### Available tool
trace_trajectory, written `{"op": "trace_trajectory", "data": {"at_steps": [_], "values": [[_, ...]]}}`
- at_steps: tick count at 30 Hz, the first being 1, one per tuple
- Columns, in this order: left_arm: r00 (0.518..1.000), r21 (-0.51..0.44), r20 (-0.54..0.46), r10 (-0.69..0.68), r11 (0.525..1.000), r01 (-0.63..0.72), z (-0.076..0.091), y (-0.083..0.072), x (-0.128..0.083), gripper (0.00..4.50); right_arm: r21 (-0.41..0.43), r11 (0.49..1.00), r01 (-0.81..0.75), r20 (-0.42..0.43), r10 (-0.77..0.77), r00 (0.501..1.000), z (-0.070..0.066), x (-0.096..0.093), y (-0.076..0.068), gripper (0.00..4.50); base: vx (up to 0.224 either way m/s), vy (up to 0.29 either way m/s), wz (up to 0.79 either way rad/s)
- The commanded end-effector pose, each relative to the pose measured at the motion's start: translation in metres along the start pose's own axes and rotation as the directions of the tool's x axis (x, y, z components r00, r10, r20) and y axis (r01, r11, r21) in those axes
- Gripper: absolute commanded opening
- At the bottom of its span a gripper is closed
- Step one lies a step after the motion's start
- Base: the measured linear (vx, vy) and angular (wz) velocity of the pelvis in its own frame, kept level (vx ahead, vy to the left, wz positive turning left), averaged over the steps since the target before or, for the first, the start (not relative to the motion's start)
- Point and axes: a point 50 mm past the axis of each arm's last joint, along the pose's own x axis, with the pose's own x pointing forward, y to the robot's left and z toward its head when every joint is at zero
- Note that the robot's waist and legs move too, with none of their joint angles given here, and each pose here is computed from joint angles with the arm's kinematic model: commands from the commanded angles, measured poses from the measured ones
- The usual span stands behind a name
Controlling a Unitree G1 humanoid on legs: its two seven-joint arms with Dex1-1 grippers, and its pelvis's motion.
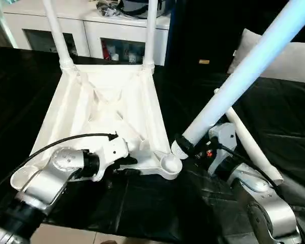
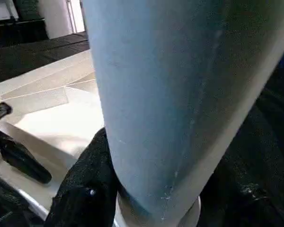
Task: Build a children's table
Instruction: Insert table leg to table base
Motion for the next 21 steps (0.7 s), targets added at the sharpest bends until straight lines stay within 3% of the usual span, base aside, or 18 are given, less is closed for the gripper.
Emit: {"op": "trace_trajectory", "data": {"at_steps": [1, 9, 17, 21], "values": [[0.999, 0.027, -0.044, -0.026, 0.999, 0.028, -0.002, 0.004, 0.001, 1.10, 0.005, 1.000, -0.013, 0.000, 0.013, 1.000, 0.000, -0.003, 0.001, 1.89, 0.000, 0.000, 0.00], [0.998, 0.032, -0.037, -0.048, 0.998, 0.049, -0.001, 0.007, 0.006, 0.44, 0.037, 0.996, -0.086, -0.048, 0.087, 0.995, -0.004, -0.001, 0.009, 1.89, 0.000, 0.000, 0.00], [0.997, 0.034, -0.023, -0.070, 0.997, 0.071, 0.000, 0.010, 0.008, 0.00, 0.075, 0.977, -0.199, -0.111, 0.206, 0.972, 0.001, 0.014, 0.018, 1.89, 0.000, 0.000, 0.00], [0.994, 0.039, -0.009, -0.105, 0.994, 0.106, 0.001, 0.007, 0.008, 0.00, 0.040, 0.968, -0.247, -0.225, 0.250, 0.942, -0.004, 0.026, 0.018, 1.89, 0.000, 0.000, 0.00]]}}
